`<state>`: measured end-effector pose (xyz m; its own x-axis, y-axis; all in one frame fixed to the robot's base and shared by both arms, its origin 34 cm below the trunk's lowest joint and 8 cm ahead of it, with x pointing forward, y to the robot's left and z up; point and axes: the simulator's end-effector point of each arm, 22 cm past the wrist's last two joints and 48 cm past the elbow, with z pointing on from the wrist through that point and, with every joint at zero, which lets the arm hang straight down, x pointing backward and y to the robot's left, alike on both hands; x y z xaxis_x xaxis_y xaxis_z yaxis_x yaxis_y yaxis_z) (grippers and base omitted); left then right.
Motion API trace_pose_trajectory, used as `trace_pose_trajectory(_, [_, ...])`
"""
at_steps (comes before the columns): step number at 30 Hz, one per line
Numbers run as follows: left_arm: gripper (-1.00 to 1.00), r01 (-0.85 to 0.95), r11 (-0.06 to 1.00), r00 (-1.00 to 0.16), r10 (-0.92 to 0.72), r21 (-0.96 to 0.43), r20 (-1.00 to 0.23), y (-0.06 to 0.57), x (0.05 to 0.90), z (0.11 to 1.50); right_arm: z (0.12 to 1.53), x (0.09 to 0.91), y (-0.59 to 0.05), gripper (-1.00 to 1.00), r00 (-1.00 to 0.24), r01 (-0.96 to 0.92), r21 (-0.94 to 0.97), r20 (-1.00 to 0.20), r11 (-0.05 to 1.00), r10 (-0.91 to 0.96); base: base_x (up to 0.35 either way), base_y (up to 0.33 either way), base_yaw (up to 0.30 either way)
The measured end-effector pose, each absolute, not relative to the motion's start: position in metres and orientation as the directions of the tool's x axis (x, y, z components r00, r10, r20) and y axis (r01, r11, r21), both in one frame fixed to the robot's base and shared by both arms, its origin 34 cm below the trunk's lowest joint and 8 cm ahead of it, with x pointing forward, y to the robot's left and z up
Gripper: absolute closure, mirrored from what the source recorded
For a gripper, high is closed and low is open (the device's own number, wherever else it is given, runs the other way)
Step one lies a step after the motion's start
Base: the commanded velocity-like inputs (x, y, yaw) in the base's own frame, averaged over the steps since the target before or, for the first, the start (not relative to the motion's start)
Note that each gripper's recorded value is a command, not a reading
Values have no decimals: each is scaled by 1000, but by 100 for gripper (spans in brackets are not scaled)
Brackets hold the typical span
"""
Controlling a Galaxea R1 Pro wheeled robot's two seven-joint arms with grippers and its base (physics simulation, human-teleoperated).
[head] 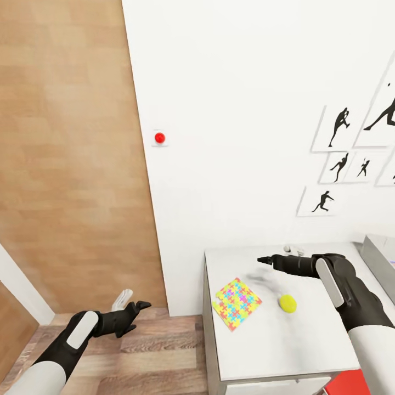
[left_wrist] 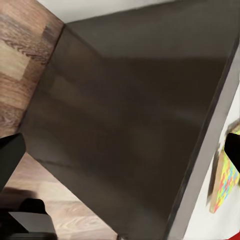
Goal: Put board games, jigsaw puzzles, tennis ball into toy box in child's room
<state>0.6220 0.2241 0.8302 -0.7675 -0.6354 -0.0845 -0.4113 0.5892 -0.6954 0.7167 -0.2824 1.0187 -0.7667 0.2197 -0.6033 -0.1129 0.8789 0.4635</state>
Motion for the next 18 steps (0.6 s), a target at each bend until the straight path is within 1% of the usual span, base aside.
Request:
trace_pose_trajectory(8, [-100,-428,586,-766,-639,-688,-69,223,617,823,1013,715,-283,-100,-775,-103,467,-592,878,223,84,1,0])
trace_pose_trajectory(18, [-100,-434,584,-765,-641,-686,-62,222,614,820,989,707,-287,-100,-807,-62,481,-540,874,240,26,0,0])
